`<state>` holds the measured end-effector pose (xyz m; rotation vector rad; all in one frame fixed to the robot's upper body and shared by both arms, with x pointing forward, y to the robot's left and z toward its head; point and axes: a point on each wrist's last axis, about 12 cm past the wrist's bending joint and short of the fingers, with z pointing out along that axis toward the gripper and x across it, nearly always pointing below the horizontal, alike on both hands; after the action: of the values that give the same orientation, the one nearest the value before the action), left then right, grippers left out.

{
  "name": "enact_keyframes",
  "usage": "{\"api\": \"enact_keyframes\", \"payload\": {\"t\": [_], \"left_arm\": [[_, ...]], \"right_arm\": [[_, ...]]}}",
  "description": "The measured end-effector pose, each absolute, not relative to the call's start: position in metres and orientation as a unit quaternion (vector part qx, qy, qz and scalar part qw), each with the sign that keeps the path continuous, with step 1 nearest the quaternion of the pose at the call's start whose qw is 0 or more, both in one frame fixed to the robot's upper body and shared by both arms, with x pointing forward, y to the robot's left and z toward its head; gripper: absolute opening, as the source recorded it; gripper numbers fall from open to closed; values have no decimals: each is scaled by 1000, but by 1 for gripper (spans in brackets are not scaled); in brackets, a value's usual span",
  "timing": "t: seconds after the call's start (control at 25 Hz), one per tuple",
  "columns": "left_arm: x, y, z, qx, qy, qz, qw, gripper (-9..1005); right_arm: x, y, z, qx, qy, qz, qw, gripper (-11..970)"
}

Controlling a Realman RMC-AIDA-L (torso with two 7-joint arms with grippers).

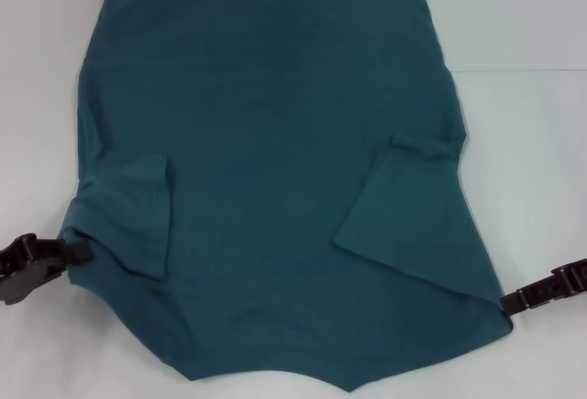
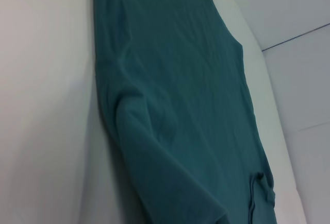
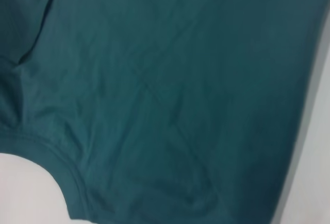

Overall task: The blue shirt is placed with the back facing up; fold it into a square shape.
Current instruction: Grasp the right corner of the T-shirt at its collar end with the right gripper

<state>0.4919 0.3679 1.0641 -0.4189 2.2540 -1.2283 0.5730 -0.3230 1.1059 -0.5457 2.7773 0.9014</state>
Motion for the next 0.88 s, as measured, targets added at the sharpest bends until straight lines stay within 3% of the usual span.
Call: {"api": "enact_keyframes", "payload": {"t": [0.88], "left_arm": [[493, 365, 1062, -157, 834, -457, 264, 14]], "right_arm": [[576, -309, 1097, -183, 932, 298, 93, 614]]}}
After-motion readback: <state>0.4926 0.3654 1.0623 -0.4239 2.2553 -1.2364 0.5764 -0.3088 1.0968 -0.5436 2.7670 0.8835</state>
